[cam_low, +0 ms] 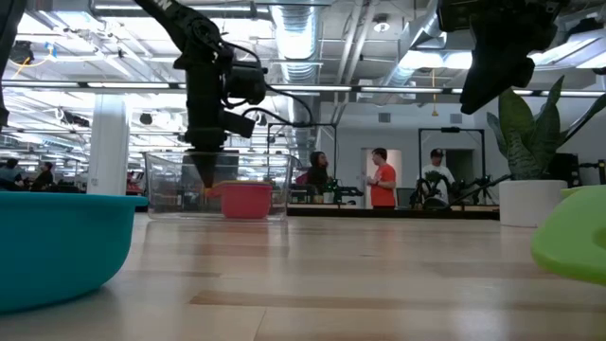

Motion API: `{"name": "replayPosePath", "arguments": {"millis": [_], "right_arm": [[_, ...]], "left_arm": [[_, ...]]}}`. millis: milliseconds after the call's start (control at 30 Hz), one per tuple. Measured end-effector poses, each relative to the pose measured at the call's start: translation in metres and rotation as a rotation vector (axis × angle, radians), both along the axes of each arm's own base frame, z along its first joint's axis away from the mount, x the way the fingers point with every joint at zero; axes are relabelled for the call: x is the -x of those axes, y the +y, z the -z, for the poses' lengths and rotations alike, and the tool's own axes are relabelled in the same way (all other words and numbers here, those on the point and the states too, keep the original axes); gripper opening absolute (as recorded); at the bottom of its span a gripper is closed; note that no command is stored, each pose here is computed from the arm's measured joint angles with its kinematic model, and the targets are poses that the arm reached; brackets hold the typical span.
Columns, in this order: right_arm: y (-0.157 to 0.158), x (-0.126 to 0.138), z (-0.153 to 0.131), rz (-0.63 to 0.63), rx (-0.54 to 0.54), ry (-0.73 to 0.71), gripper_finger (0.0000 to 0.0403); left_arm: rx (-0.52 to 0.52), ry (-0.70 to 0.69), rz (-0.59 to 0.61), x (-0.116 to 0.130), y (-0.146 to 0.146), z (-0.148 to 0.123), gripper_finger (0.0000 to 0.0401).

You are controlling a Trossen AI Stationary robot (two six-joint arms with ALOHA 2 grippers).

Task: Nest measuring cups in basket
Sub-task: Stack the yellow measuring cup into the dark blue measuring cup in the transparent bin, then stack the green measuring cup into the yellow measuring cup in the transparent bin

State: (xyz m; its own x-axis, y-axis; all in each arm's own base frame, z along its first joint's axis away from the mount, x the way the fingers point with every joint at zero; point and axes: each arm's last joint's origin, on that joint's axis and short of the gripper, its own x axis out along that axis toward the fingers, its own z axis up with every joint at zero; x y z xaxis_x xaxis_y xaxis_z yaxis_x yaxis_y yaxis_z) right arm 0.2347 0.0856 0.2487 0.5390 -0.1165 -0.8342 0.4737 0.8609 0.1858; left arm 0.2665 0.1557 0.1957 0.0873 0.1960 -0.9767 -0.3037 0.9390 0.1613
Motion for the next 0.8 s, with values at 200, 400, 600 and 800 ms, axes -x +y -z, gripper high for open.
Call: {"name": "replayPosePath", "arguments": {"millis": [200,400,600,800], "right_arm": [[0.000,0.000,0.000,0.002,-0.002,-0.001,0.0122],[-0.001,0.000,0.000,-0.030,0.021,0.004,0.0122],[-0.005,-0.004,-0.001,-0.033,0.023,-0.012,0.0122],[-0.009,-0.006,-0.002,-0.073,0.050,-0.013,0.0122]], "left_arm": [[0.030,0.009,-0.037,0.004,0.002,0.000,0.0000],[0.167,0.044,-0.088,0.001,-0.010,-0.026,0.0000],[0.353,0.009,-0.153,-0.015,-0.039,-0.080,0.0000],[0.380,-0.051,-0.058,-0.036,-0.087,-0.094,0.0000]]}}
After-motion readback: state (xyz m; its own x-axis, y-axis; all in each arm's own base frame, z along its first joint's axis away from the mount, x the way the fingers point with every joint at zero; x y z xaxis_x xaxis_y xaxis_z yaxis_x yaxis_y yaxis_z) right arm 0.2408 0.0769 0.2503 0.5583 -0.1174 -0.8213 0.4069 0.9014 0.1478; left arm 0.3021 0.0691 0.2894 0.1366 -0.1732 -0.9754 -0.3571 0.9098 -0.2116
